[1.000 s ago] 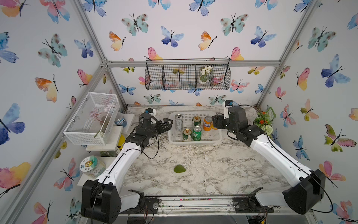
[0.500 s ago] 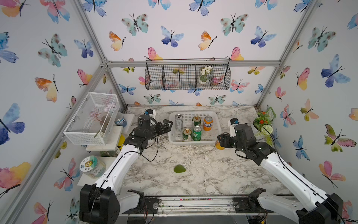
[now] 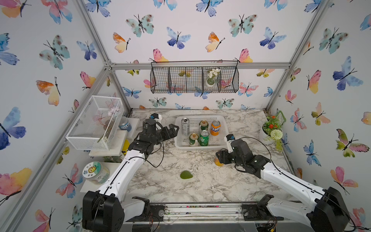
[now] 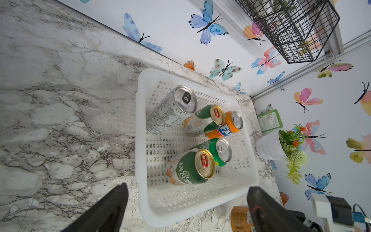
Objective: Take out the drinks from the basket
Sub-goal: Place the drink at the center of the board, then pick up the drink from the basket.
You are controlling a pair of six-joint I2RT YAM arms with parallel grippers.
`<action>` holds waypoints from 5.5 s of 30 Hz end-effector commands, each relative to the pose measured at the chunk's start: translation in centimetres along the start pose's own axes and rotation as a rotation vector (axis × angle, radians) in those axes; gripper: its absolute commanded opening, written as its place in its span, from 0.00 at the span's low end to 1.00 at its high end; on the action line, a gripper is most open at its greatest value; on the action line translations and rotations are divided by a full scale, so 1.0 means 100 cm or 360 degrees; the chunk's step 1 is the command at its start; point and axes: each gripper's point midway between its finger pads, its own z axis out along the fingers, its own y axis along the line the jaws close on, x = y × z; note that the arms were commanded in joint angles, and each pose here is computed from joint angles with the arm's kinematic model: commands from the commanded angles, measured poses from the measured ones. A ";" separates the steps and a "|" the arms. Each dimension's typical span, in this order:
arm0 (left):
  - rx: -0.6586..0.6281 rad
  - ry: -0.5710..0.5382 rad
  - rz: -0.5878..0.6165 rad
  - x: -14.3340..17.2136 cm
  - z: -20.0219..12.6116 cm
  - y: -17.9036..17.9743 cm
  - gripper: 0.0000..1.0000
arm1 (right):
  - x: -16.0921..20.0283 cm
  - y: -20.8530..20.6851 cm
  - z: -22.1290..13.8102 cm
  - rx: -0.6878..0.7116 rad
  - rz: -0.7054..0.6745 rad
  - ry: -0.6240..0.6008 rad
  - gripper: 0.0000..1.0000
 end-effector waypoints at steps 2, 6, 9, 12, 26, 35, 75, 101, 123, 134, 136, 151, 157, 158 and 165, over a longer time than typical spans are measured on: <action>0.0005 0.0014 0.0022 0.004 -0.001 0.001 0.99 | -0.031 0.012 0.009 0.0045 -0.0057 -0.0192 0.53; 0.0004 0.0016 0.0023 0.004 0.000 0.001 0.99 | -0.025 0.012 0.018 0.0071 -0.0070 -0.0174 0.52; 0.0004 0.0016 0.0023 0.004 0.000 0.001 0.99 | -0.023 0.013 0.022 0.0092 -0.0087 -0.0170 0.52; 0.0004 0.0021 0.0023 0.004 0.000 0.001 0.99 | -0.021 0.012 0.024 0.0117 -0.0092 -0.0167 0.52; 0.0000 0.0038 0.0020 0.008 0.002 0.004 0.99 | -0.009 0.009 0.038 0.0129 -0.0063 -0.0109 0.53; 0.0001 0.0025 0.0025 0.008 0.001 0.004 0.99 | -0.001 0.008 0.045 0.0141 -0.0038 -0.0051 0.66; -0.0049 0.0263 0.0394 0.039 0.050 -0.036 1.00 | -0.077 -0.001 -0.037 0.0294 -0.0014 -0.0466 0.98; -0.0256 0.0612 0.0641 0.101 0.135 -0.026 0.88 | -0.077 -0.009 -0.040 0.0352 -0.0008 -0.0489 0.98; -0.0416 0.0686 0.0623 0.122 0.159 0.004 0.78 | -0.070 -0.011 -0.040 0.0336 0.0020 -0.0486 0.99; -0.0389 0.0647 0.0614 0.113 0.154 -0.005 0.67 | -0.069 -0.013 -0.039 0.0347 0.0032 -0.0488 0.99; -0.0373 0.0630 0.0612 0.109 0.152 -0.009 0.65 | -0.069 -0.013 -0.039 0.0347 0.0033 -0.0488 0.99; -0.0205 0.0412 0.0645 0.058 0.118 -0.069 0.64 | -0.071 -0.013 -0.039 0.0359 0.0044 -0.0498 0.99; -0.0159 0.0370 0.0715 0.047 0.099 -0.097 0.63 | -0.074 -0.016 -0.041 0.0389 0.0049 -0.0514 1.00; -0.0156 0.0373 0.0729 0.047 0.095 -0.100 0.63 | -0.075 -0.017 -0.042 0.0398 0.0051 -0.0521 1.00; -0.0086 0.0337 0.0852 0.054 0.059 -0.132 0.63 | -0.084 -0.026 -0.057 0.0482 0.0078 -0.0600 1.00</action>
